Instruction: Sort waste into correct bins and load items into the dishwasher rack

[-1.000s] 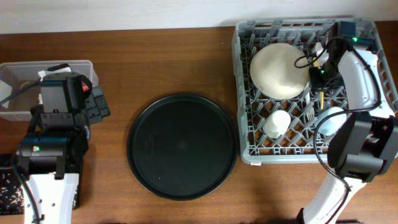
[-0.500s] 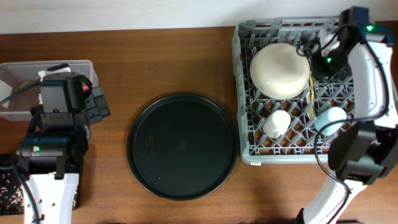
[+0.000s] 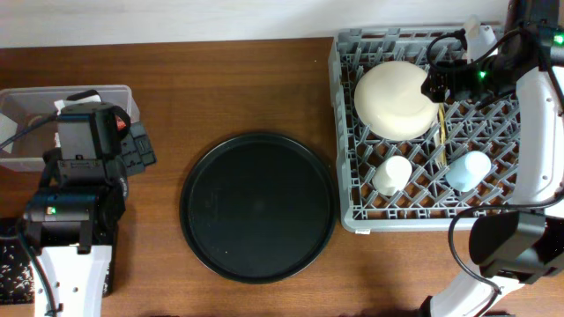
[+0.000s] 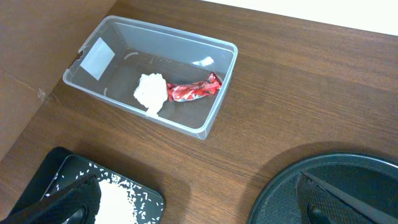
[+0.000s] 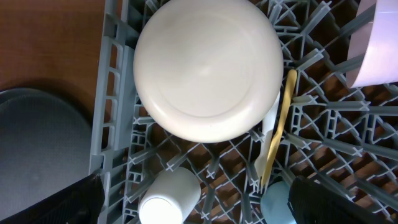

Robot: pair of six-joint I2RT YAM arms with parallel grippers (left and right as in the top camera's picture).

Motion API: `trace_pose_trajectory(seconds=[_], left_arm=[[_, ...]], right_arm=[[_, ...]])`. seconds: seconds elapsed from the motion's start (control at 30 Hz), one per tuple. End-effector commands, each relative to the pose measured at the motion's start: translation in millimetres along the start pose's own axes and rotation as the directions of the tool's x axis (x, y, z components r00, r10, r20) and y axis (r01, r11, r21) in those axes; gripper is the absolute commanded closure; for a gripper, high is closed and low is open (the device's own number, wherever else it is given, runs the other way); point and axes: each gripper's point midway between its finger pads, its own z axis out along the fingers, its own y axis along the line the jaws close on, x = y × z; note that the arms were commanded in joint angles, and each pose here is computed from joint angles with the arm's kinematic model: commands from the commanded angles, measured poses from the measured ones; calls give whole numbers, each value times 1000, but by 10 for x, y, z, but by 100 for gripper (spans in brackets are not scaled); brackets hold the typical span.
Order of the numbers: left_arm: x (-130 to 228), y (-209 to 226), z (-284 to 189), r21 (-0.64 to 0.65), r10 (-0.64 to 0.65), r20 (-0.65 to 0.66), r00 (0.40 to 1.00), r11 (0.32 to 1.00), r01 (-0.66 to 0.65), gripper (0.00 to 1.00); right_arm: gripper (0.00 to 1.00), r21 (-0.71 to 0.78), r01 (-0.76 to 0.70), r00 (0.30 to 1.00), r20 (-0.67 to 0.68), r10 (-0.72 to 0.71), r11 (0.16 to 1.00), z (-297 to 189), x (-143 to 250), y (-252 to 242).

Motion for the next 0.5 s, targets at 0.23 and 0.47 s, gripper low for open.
trace_pose_trajectory(seconds=[0.23,0.47], left_arm=[[-19,43,-26,-15,-15,11,1000,1000,15,1],[-19,43,-26,-15,-15,11,1000,1000,15,1]], right_arm=[[2,-5,25,998,54,-24,1000,-225,-42,142],[2,102,117,906,397,-148,988,-1786,157,658]])
